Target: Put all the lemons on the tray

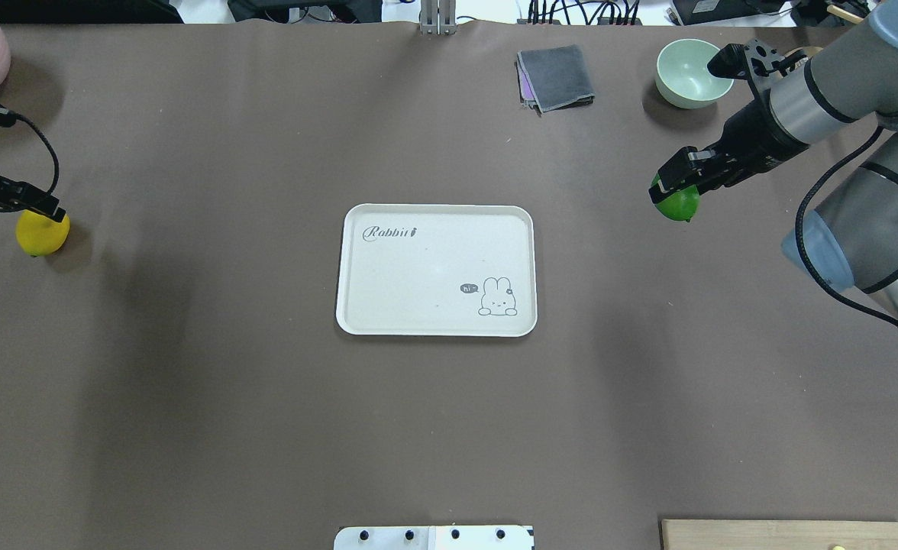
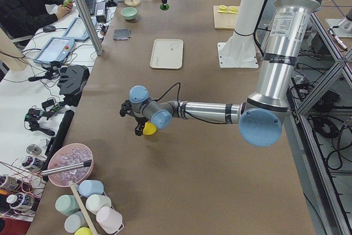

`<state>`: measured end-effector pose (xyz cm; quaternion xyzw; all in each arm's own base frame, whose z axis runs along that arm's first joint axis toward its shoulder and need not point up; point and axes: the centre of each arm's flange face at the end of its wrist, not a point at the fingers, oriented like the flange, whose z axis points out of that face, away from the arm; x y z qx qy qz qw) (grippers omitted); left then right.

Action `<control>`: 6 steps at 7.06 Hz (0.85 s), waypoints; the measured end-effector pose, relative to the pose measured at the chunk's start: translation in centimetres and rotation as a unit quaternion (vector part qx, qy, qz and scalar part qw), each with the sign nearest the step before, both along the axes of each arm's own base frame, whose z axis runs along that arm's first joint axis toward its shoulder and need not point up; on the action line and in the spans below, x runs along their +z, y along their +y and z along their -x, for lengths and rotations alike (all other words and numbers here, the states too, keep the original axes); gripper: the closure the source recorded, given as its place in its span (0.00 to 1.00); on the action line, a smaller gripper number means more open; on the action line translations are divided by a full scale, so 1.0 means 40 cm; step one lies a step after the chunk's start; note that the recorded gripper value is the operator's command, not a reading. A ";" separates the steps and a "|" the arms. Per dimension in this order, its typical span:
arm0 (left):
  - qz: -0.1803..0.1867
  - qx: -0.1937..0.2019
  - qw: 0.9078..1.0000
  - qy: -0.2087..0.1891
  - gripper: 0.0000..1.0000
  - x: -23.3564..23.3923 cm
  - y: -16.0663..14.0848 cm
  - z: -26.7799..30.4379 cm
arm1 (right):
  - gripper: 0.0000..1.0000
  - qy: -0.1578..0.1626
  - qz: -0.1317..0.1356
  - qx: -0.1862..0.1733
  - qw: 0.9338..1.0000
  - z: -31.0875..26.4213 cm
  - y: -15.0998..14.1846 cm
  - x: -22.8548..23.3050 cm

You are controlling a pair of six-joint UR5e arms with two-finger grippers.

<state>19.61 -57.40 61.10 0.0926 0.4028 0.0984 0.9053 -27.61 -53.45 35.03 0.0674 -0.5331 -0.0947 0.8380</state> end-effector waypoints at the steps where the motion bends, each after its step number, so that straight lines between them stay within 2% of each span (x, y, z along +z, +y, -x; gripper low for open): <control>1: 0.001 0.001 1.000 -0.001 0.02 0.000 -0.008 -0.012 | 1.00 -0.002 0.001 0.001 1.000 0.004 -0.001 -0.009; 4: 0.007 0.013 1.000 -0.003 0.04 0.012 0.010 -0.052 | 1.00 -0.001 0.001 0.002 1.000 0.029 0.000 -0.027; 5: 0.009 0.014 1.000 -0.004 0.87 0.019 0.018 -0.054 | 1.00 -0.001 0.004 0.004 1.000 0.042 0.001 -0.036; 6: 0.011 0.015 1.000 -0.005 1.00 0.026 0.027 -0.052 | 1.00 -0.002 0.009 0.006 1.000 0.054 0.002 -0.048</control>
